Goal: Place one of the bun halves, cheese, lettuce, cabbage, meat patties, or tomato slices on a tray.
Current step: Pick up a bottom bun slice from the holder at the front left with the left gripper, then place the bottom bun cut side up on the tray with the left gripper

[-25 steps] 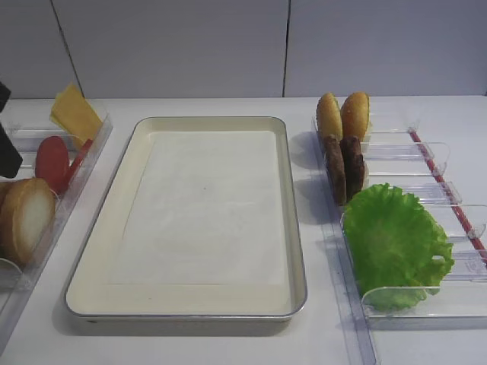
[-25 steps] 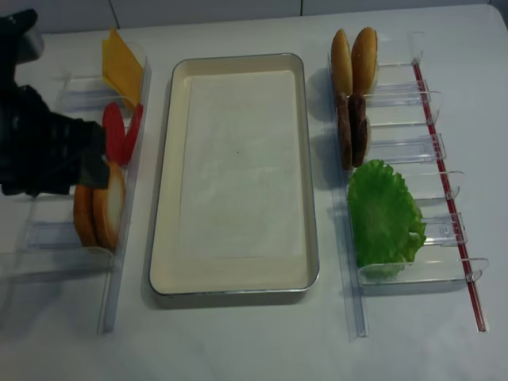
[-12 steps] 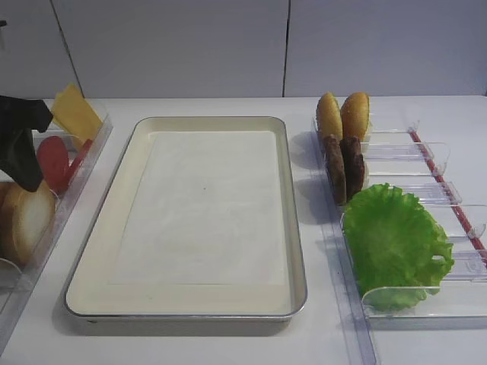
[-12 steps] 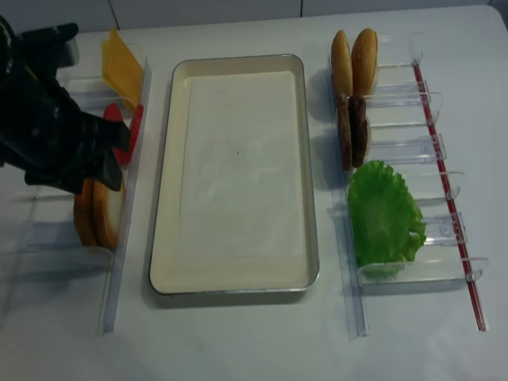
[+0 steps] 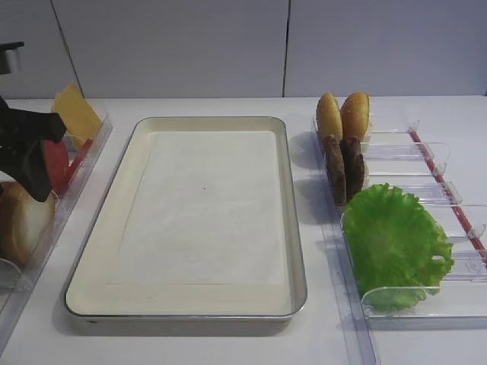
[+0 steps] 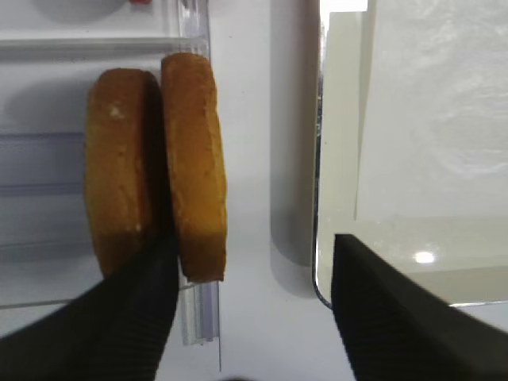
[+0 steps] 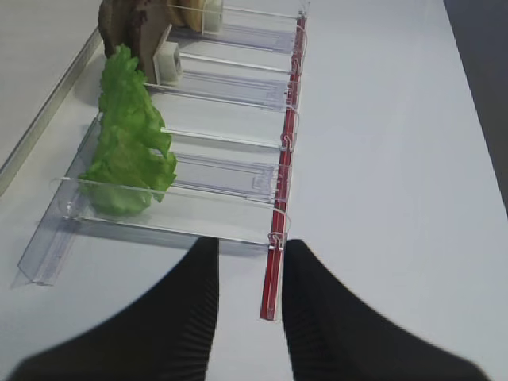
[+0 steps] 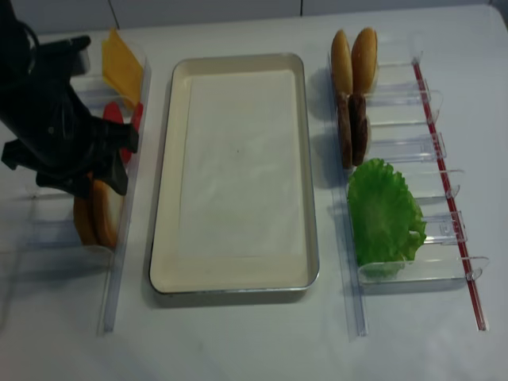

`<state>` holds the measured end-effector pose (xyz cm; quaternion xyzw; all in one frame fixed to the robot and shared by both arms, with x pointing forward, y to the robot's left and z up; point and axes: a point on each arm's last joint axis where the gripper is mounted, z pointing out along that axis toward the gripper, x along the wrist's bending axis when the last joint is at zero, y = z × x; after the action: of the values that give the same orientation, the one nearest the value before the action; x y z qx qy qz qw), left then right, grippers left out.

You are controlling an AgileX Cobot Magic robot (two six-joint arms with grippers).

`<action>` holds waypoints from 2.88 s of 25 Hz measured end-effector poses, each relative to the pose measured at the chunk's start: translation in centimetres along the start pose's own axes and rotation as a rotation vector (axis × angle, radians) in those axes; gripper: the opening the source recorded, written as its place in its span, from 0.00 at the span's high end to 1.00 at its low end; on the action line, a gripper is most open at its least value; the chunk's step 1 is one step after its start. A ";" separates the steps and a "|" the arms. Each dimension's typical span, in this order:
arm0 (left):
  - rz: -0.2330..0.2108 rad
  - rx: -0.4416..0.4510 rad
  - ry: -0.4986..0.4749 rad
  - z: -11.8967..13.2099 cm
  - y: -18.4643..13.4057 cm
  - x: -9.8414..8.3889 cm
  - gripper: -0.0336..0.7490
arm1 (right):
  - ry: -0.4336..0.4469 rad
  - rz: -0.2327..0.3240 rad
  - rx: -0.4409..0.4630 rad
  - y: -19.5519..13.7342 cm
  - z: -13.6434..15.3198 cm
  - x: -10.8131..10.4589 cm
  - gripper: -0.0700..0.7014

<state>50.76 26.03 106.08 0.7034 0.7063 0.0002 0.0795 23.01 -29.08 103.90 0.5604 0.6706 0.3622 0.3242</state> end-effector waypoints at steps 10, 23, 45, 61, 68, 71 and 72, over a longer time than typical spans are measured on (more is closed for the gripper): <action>-0.001 0.020 0.005 0.7 0.5 0.0 0.45 | 0.000 0.002 0.000 0.0 0.0 0.0 0.59; -0.010 0.070 0.013 2.7 1.4 0.1 0.50 | 0.000 0.002 0.000 0.0 0.0 0.0 0.59; 0.002 0.064 0.100 2.8 1.5 0.9 0.79 | -0.002 0.003 0.000 0.0 0.0 0.0 0.59; 0.012 0.007 0.068 0.2 2.1 0.4 0.80 | -0.002 0.003 0.000 0.0 0.0 0.0 0.59; 0.016 -0.104 0.021 -2.7 0.9 -0.1 0.80 | -0.002 0.003 0.000 0.0 0.0 0.0 0.59; 0.021 -0.135 -0.045 -3.8 0.3 -0.7 0.80 | -0.002 0.003 0.000 0.0 0.0 0.0 0.59; 0.026 -0.143 -0.077 -4.1 0.1 -1.0 0.80 | -0.002 0.003 0.000 0.0 0.0 0.0 0.59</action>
<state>50.34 25.55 110.28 0.7047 0.6915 0.0248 0.1566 23.01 -29.10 103.90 0.5618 0.6695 0.3620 0.3242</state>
